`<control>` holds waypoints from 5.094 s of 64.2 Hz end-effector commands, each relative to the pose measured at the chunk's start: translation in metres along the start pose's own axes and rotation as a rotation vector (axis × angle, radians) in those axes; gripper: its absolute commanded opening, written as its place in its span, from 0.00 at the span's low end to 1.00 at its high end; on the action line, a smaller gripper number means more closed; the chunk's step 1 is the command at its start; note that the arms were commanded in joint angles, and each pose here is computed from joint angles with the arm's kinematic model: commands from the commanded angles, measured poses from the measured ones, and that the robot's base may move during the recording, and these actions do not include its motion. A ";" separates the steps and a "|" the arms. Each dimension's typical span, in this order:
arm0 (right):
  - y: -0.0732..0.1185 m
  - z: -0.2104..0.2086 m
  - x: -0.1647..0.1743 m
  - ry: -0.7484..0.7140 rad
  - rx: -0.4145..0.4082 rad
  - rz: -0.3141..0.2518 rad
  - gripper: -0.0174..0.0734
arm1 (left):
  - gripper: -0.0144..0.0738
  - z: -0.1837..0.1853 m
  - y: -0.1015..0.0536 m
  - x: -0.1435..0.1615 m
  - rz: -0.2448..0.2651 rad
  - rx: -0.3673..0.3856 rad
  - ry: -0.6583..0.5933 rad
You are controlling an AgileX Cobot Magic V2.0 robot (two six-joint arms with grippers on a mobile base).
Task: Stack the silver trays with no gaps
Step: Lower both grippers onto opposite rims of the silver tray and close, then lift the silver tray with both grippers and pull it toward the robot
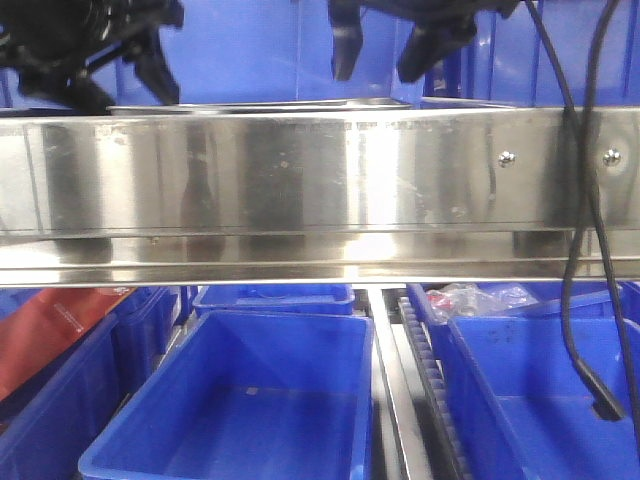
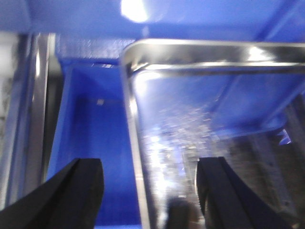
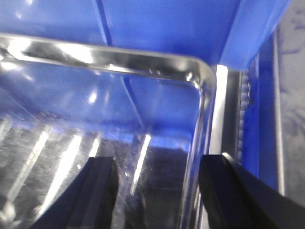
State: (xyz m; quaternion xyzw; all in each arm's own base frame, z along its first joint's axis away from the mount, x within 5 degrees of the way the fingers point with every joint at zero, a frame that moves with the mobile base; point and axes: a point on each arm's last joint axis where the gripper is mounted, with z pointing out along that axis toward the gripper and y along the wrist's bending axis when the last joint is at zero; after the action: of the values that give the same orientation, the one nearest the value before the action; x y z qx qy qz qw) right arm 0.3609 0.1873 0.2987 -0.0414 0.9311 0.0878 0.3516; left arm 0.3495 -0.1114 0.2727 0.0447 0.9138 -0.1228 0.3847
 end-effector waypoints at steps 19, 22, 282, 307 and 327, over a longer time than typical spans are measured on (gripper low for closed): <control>-0.012 0.016 0.001 0.035 0.046 0.037 0.52 | 0.55 0.000 0.003 -0.005 -0.014 -0.001 -0.049; -0.012 0.016 0.001 0.033 0.045 0.037 0.52 | 0.55 0.000 0.003 -0.006 -0.014 0.000 -0.053; 0.062 -0.225 0.031 -0.374 -0.033 -0.151 0.12 | 0.15 -0.276 -0.012 0.029 0.017 0.112 -0.431; 0.063 -0.226 0.032 -0.373 -0.036 -0.151 0.12 | 0.15 -0.282 -0.008 0.034 0.048 0.091 -0.498; 0.069 -0.230 0.036 -0.385 -0.056 -0.157 0.12 | 0.15 -0.250 -0.014 0.020 0.019 0.119 -0.462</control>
State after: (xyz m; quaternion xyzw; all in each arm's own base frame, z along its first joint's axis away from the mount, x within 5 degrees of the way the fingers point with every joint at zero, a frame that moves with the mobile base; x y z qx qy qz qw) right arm 0.1779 0.2122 0.4458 -0.0972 0.8517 0.0906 0.5068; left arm 0.1542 -0.0548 0.4254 0.0454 0.8102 -0.1572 0.5628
